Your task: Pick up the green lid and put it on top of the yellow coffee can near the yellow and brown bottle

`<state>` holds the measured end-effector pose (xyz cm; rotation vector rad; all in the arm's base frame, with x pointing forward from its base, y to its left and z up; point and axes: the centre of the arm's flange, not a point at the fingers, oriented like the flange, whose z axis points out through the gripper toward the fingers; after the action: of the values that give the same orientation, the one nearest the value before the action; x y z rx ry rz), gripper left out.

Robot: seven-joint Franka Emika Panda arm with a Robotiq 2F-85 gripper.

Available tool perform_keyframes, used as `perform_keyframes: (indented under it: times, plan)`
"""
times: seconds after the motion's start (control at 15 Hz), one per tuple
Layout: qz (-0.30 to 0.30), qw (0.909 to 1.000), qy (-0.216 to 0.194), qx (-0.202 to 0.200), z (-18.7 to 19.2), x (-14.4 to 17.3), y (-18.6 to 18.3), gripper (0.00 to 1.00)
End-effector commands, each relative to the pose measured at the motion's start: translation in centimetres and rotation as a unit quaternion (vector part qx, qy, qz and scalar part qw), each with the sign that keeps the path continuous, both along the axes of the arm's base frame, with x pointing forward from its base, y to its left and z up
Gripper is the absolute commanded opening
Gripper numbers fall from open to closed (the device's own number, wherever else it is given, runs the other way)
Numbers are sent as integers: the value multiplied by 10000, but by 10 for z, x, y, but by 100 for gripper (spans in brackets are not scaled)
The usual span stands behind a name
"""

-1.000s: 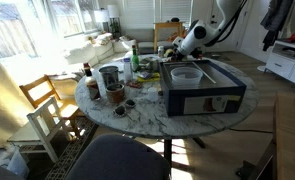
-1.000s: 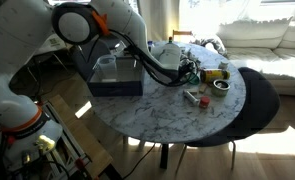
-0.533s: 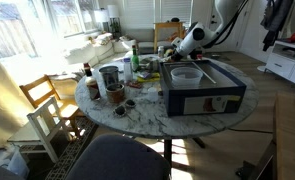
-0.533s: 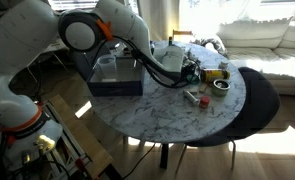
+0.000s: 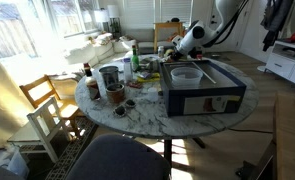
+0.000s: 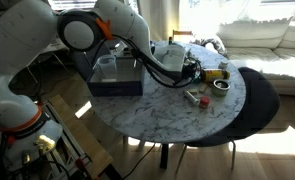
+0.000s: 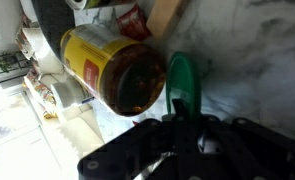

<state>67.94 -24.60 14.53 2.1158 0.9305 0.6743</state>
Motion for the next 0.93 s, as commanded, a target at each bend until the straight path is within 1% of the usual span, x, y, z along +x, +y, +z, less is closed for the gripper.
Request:
perform_keyframes:
  times: [0.0, 0.13, 0.27, 0.4, 0.53, 0.67, 0.8, 0.87]
  plan:
    - [-119, 9998, -171, -36, 28, -21, 1, 1]
    - [-127, 9996, -224, -100, 44, -28, 3, 1]
    - [-208, 9996, -166, -96, 53, -35, 6, 1]
    - [-449, 9987, -174, -181, 60, -44, 7, 1]
    - [-858, 9955, -131, -369, 63, -53, 0, 1]
    - [-1333, 9890, -204, -601, 62, -60, -11, 1]
    - [-1645, 9835, -263, -708, 61, -66, -20, 1]
    - [-1736, 9814, -356, -740, 61, -67, -24, 1]
